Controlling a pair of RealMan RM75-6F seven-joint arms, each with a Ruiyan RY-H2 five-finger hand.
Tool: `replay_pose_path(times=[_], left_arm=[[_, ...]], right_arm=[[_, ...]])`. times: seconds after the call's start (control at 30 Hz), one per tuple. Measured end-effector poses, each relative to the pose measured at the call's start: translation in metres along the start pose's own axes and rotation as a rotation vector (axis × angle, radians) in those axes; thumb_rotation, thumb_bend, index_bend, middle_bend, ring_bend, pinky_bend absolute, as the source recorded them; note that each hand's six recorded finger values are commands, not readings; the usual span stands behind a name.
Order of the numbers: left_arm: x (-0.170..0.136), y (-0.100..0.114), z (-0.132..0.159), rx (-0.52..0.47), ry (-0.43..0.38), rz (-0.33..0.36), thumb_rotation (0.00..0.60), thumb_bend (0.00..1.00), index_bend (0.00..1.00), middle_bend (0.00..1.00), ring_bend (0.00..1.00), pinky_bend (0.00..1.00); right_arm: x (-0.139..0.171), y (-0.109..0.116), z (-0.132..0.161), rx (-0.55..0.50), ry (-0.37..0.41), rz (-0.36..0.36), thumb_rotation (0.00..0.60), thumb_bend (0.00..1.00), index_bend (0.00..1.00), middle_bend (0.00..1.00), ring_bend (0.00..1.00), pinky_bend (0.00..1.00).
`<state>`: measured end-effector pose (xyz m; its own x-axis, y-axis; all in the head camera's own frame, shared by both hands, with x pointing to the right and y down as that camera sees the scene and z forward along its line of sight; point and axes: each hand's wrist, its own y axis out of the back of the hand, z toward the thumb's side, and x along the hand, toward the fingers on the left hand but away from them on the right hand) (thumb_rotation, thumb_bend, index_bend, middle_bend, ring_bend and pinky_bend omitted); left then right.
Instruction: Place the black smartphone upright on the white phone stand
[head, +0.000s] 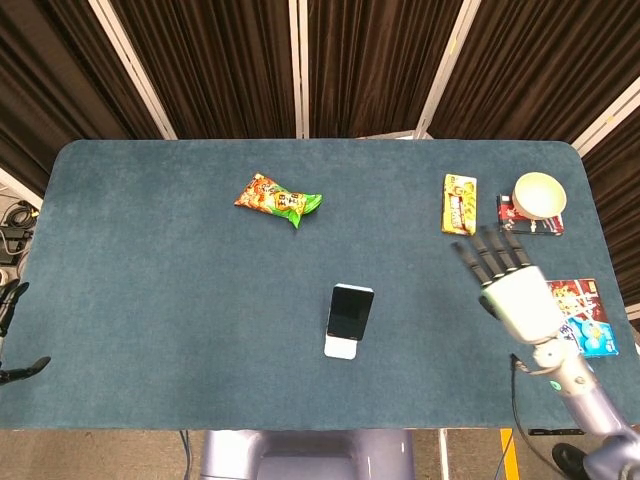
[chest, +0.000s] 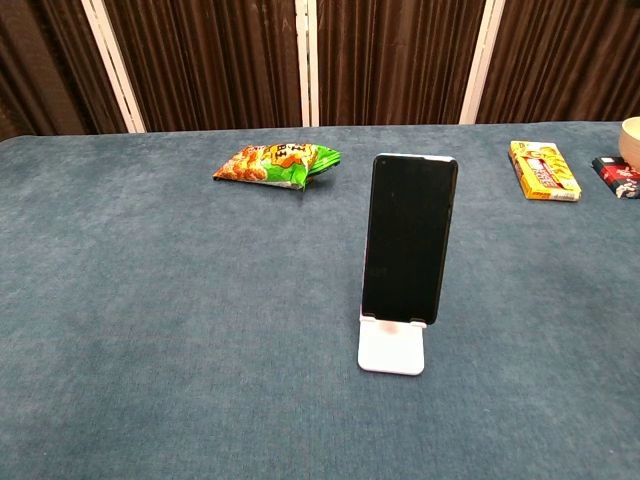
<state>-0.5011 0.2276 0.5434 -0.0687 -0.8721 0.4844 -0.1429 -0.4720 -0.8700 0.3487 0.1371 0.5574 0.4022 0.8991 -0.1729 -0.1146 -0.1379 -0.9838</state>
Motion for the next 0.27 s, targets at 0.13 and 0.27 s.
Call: replay_pose_path(times=[0.13,0.27], left_arm=[[-0.003,0.002,0.000,-0.007,-0.011,0.014,0.600,0.00,0.00,0.00,0.00,0.00],[-0.006,0.003,0.001,-0.014,-0.026,0.019,0.600,0.00,0.00,0.00,0.00,0.00]], right_arm=[[0.045,-0.010,-0.009,-0.172,-0.206,0.111,0.600,0.00,0.00,0.00,0.00,0.00],[0.083,-0.014,-0.010,-0.231,-0.316,0.166,0.600,0.00,0.00,0.00,0.00,0.00]])
